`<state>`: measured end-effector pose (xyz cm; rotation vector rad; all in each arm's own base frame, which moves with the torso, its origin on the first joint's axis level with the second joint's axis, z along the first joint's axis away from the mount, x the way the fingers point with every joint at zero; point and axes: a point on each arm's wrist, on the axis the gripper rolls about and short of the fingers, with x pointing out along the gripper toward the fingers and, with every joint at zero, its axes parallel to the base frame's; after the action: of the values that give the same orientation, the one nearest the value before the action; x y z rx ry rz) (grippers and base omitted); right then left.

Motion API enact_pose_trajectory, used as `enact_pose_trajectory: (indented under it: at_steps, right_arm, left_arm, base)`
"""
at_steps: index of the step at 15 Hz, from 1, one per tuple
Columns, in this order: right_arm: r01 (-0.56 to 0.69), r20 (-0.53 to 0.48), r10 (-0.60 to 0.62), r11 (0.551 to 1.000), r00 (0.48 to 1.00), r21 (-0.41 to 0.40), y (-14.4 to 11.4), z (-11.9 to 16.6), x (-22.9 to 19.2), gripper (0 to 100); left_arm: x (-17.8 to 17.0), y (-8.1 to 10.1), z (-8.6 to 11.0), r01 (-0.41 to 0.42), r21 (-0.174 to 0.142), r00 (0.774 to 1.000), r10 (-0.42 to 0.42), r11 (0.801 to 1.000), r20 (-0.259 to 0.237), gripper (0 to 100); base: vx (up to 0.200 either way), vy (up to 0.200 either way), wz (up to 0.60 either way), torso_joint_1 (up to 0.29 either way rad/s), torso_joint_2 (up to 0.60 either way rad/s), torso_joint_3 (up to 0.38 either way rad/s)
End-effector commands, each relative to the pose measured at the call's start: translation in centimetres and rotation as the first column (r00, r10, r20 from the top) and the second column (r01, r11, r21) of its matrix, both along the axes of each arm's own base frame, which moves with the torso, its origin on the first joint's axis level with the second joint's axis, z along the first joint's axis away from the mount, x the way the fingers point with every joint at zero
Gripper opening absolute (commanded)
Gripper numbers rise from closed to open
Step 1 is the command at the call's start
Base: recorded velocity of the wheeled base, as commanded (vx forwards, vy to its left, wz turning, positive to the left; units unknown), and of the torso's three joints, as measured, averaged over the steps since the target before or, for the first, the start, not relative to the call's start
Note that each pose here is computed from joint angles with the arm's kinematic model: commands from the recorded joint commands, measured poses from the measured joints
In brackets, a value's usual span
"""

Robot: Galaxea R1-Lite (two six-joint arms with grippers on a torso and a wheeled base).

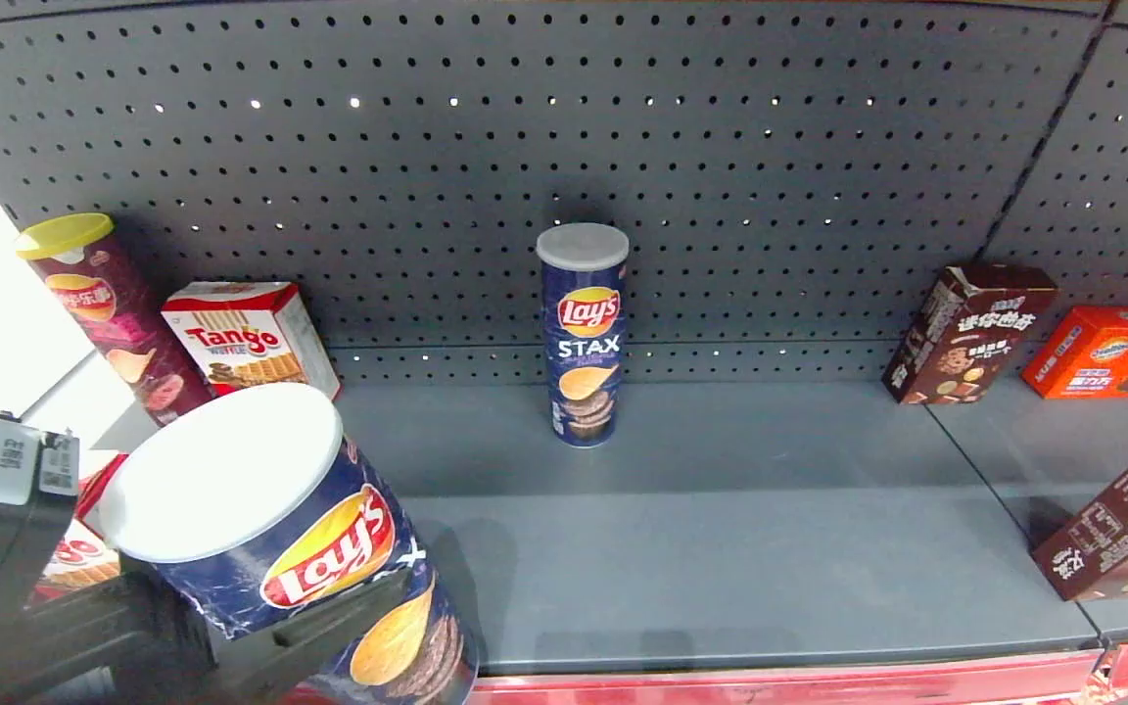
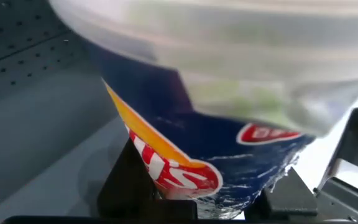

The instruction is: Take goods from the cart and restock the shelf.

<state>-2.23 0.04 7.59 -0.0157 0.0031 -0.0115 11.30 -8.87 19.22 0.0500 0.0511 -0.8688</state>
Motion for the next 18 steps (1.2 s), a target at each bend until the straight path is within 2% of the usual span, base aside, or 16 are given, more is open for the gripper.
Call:
enact_pose_trajectory:
  at_steps: [1,5,7,13,16,18]
  right_arm:
    - [-0.001,0.000,0.001,1.000,1.000,-0.001,0.0,0.0,0.0,100]
    - [0.001,-0.002,-0.001,1.000,1.000,-0.003,0.0,0.0,0.0,100]
    - [0.007,0.000,-0.007,1.000,1.000,0.003,0.0,0.0,0.0,100]
    - [0.007,0.000,-0.007,1.000,1.000,0.002,0.0,0.0,0.0,100]
    - [-0.001,-0.003,0.001,1.000,1.000,-0.015,0.0,0.0,0.0,100]
    - [0.002,0.001,-0.002,0.999,1.000,-0.053,0.0,0.1,0.0,100]
  left_arm:
    - [-0.2,0.2,0.1,0.002,-0.007,1.000,-0.002,1.000,0.008,0]
    - [-0.6,0.4,0.1,0.000,-0.013,1.000,0.000,1.000,0.014,0]
    - [-0.7,0.5,-0.1,-0.004,-0.008,1.000,0.004,1.000,0.007,0]
    - [-0.7,0.6,-0.4,-0.004,-0.002,1.000,0.004,1.000,0.002,0]
    - [-1.1,0.9,-0.8,-0.010,0.006,1.000,0.010,1.000,-0.001,0]
    - [-1.4,1.2,-0.9,-0.019,0.003,1.000,0.019,1.000,0.003,0]
  base:
    - [0.000,0.000,0.00,0.000,0.00,0.000]
    - [0.000,0.000,0.00,0.000,0.00,0.000]
    - [0.000,0.000,0.60,0.000,0.00,0.002]
    - [0.000,0.000,0.00,0.000,0.00,0.000]
    - [0.000,0.000,0.00,0.000,0.00,0.000]
    - [0.000,0.000,0.00,0.000,0.00,0.000]
